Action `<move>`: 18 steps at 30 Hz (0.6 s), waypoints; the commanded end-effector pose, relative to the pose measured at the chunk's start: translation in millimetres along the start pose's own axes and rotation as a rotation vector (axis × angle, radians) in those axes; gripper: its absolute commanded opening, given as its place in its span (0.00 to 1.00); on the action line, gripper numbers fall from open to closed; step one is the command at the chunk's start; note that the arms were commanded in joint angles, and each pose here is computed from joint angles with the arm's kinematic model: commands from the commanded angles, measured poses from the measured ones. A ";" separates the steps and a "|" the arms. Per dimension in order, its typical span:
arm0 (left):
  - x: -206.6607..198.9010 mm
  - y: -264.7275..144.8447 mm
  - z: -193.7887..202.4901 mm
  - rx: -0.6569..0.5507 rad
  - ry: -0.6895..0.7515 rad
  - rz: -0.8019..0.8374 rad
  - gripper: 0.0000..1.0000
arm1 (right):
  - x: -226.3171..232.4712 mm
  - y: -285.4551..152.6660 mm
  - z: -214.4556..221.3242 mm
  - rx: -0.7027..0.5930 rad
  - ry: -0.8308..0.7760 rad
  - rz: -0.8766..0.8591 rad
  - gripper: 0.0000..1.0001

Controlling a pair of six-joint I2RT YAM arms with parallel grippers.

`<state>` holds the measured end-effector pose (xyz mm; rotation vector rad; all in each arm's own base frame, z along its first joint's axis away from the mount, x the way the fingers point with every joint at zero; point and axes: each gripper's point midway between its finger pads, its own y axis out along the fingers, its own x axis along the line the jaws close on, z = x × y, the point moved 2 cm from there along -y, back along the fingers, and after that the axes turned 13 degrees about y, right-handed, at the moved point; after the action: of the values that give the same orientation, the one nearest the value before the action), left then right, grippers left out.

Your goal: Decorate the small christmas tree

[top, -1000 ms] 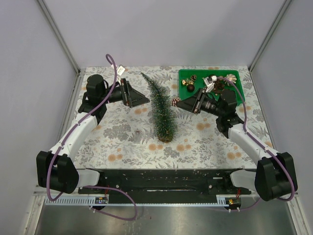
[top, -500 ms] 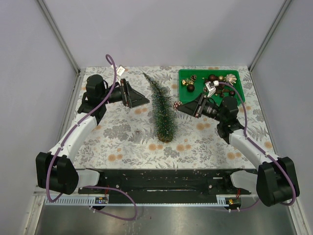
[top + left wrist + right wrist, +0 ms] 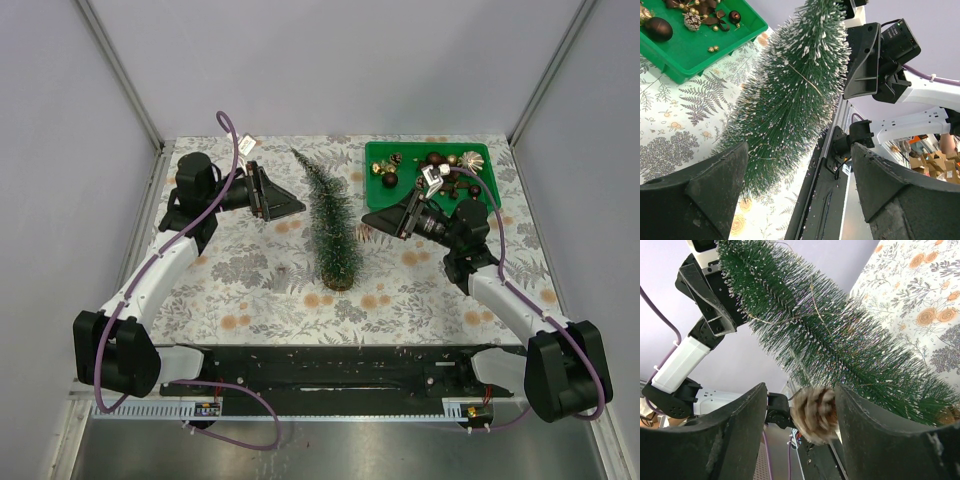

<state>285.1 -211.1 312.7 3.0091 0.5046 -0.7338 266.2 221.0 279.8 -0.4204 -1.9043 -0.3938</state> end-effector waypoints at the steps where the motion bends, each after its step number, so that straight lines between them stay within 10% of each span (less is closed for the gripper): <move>1: -12.9 -3.9 -10.5 -0.025 0.080 0.030 0.87 | 15.1 -0.8 0.3 -0.001 -0.055 -0.049 0.64; 13: -14.3 -4.2 -11.3 -0.026 0.085 0.029 0.87 | 8.4 -6.1 -0.2 -0.010 -0.084 0.030 0.66; 18: -14.0 -4.9 -9.7 -0.018 0.086 0.023 0.88 | -51.4 -25.2 -3.4 -0.080 -0.057 0.385 0.63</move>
<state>285.3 -210.9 312.3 3.0152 0.5050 -0.7181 264.5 213.2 260.7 -0.5532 -1.8892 -0.3152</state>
